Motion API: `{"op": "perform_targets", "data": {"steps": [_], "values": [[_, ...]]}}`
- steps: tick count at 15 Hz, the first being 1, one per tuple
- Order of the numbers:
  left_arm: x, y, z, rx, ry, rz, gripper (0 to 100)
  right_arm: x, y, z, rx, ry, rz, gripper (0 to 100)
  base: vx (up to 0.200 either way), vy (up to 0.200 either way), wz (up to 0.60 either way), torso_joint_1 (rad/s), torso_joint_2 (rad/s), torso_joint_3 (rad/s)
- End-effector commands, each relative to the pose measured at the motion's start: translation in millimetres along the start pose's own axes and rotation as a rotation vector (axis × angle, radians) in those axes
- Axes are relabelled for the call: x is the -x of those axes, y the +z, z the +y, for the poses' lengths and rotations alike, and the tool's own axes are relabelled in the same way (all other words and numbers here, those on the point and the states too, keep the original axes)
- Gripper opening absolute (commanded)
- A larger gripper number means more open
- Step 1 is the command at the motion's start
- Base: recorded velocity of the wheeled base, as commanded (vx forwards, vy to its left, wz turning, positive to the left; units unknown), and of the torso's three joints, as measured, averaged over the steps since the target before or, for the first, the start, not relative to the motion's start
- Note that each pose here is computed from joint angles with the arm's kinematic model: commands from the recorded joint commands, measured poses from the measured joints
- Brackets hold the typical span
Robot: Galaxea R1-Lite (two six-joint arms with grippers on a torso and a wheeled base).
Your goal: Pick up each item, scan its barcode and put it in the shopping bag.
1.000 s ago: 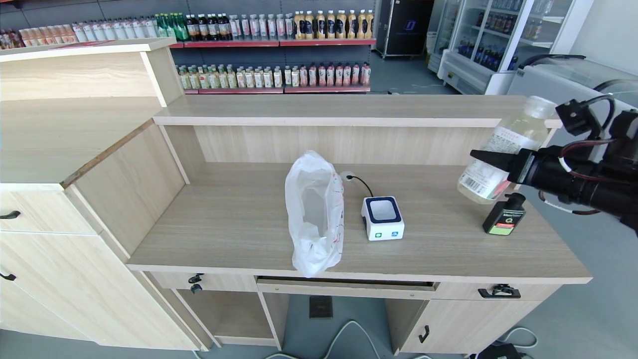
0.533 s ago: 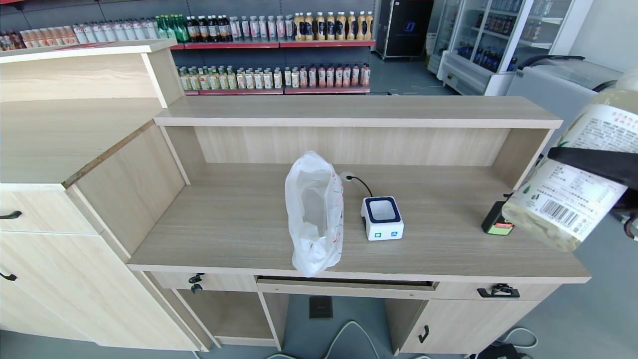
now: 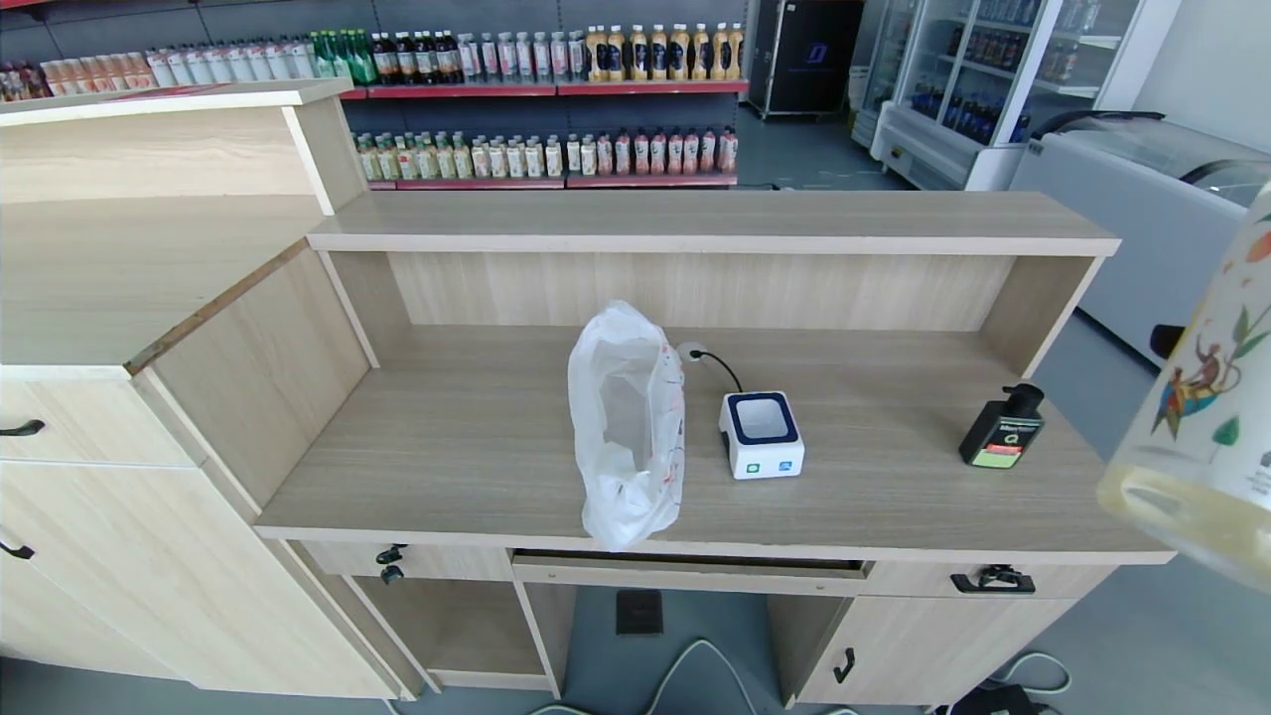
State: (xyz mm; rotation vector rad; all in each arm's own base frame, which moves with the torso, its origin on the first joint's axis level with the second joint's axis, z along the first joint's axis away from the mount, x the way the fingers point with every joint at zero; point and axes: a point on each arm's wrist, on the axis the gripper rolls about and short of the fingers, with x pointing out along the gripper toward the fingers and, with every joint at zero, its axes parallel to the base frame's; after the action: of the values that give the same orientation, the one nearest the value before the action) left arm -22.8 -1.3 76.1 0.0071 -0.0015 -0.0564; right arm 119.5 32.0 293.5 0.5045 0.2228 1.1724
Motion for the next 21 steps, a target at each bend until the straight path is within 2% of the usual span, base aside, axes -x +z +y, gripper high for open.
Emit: {"op": "perform_targets", "data": {"steps": [1,6,10,21], "values": [[0.0,0.0,0.0,-0.001,0.000,0.000,100,4.0,-1.0,11.5,0.007,0.035,0.005,0,0.000,0.000,0.00,0.000,0.00,0.000],[0.0,0.0,0.0,-0.001,0.000,0.000,100,6.8,-4.3,21.6,-0.016,0.089,0.032,0,0.000,0.000,0.00,0.000,0.00,0.000],[0.0,0.0,0.0,-0.001,0.000,0.000,100,7.2,-8.0,18.2,-0.021,0.080,0.035,0,0.000,0.000,0.00,0.000,0.00,0.000],[0.0,0.0,0.0,-0.001,0.000,0.000,100,17.6,-17.5,32.7,0.006,0.085,0.022,0,0.000,0.000,0.00,0.000,0.00,0.000]]}}
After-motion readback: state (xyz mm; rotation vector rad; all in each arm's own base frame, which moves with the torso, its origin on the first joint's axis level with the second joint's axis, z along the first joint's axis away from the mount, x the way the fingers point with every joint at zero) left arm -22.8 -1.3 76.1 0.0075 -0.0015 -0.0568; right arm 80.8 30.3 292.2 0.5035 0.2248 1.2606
